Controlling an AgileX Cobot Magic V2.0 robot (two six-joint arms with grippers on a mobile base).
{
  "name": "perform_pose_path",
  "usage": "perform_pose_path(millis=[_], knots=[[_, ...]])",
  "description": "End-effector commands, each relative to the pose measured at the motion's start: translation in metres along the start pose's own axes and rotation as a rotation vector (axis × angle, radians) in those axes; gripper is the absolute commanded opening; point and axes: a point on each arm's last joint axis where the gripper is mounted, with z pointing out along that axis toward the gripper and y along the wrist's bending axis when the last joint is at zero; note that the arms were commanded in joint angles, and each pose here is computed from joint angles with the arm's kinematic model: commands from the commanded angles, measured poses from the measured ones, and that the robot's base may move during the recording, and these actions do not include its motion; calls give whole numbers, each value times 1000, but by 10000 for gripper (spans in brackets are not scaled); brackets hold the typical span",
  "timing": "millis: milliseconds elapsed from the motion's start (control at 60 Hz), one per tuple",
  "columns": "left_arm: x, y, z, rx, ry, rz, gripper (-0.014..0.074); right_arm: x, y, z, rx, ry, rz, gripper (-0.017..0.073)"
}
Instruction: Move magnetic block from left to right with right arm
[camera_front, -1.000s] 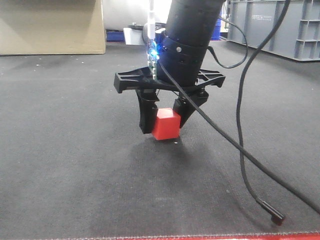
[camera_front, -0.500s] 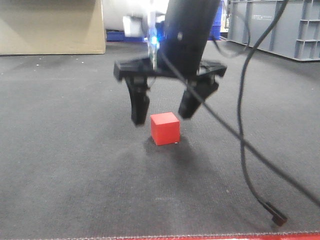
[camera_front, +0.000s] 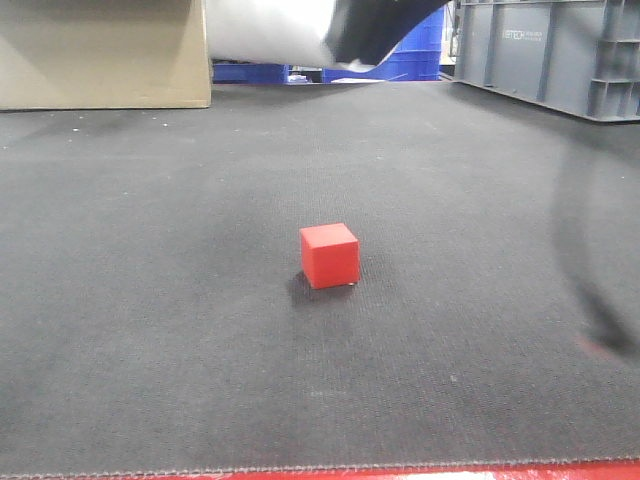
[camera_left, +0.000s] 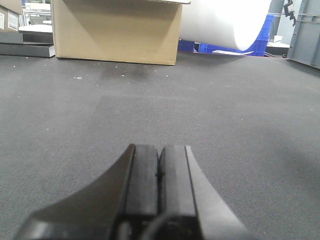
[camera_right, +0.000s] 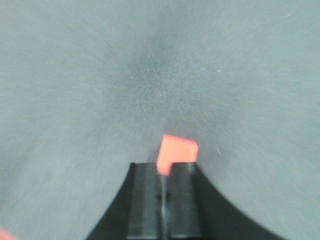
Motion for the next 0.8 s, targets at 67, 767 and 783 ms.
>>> perform_pose_path(millis=[67, 767, 783], knots=[[-6, 0, -1, 5, -96, -4, -115, 18, -4, -43, -29, -204, -7, 73], [-6, 0, -1, 5, -96, -4, -116, 142, -30, -120, -103, -589, -12, 69], [-6, 0, -1, 5, -96, -4, -116, 143, -30, -122, -105, -596, -12, 69]])
